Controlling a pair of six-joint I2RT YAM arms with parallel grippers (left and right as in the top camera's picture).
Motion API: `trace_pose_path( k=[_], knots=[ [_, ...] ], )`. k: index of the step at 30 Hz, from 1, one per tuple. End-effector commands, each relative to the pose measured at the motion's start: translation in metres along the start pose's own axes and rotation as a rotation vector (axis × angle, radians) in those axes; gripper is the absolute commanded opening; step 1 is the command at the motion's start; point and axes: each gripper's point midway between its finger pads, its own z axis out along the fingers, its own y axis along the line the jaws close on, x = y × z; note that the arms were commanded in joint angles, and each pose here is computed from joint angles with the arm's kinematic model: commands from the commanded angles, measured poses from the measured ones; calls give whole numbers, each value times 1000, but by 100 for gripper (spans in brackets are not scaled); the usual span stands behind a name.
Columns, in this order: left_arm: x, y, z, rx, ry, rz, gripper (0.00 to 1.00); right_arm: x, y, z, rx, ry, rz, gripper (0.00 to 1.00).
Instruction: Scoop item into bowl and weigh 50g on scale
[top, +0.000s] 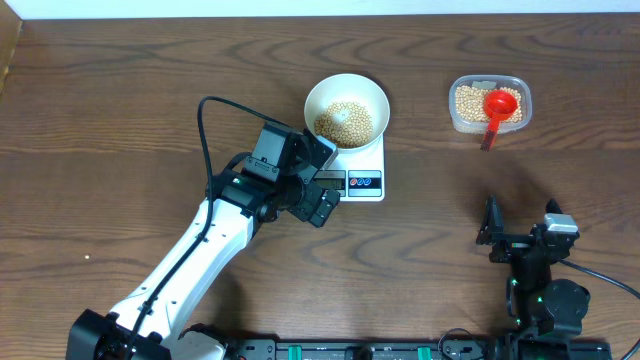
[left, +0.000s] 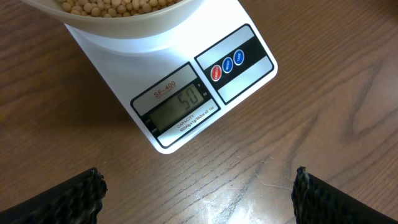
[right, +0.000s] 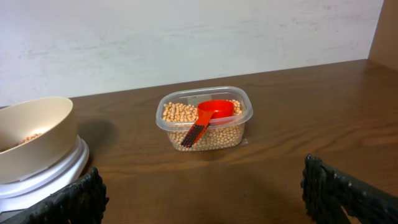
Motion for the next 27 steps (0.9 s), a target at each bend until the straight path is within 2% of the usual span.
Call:
trace_pose_path(
  k=[1,7,12,17,23,27],
  knots=[
    [-2,2,-4,-10,-12,-2,98,1,2,0,-11,-1,5,99],
    [-4,2,-6,-14,-21,6,98,1,2,0,-11,0,5,99],
    [2,2,-30,-61,-20,257,98,1,2,0,-11,0,5,99],
    [-13,11,-80,-213,-154,295,98,1,2,0,-11,-1,5,99],
    [-8,35,-139,-408,-322,247,98,1,2,0,-11,-1,5,99],
    [8,55,-175,-517,-464,113,98,1,2,0,-11,0,5,99]
  ],
)
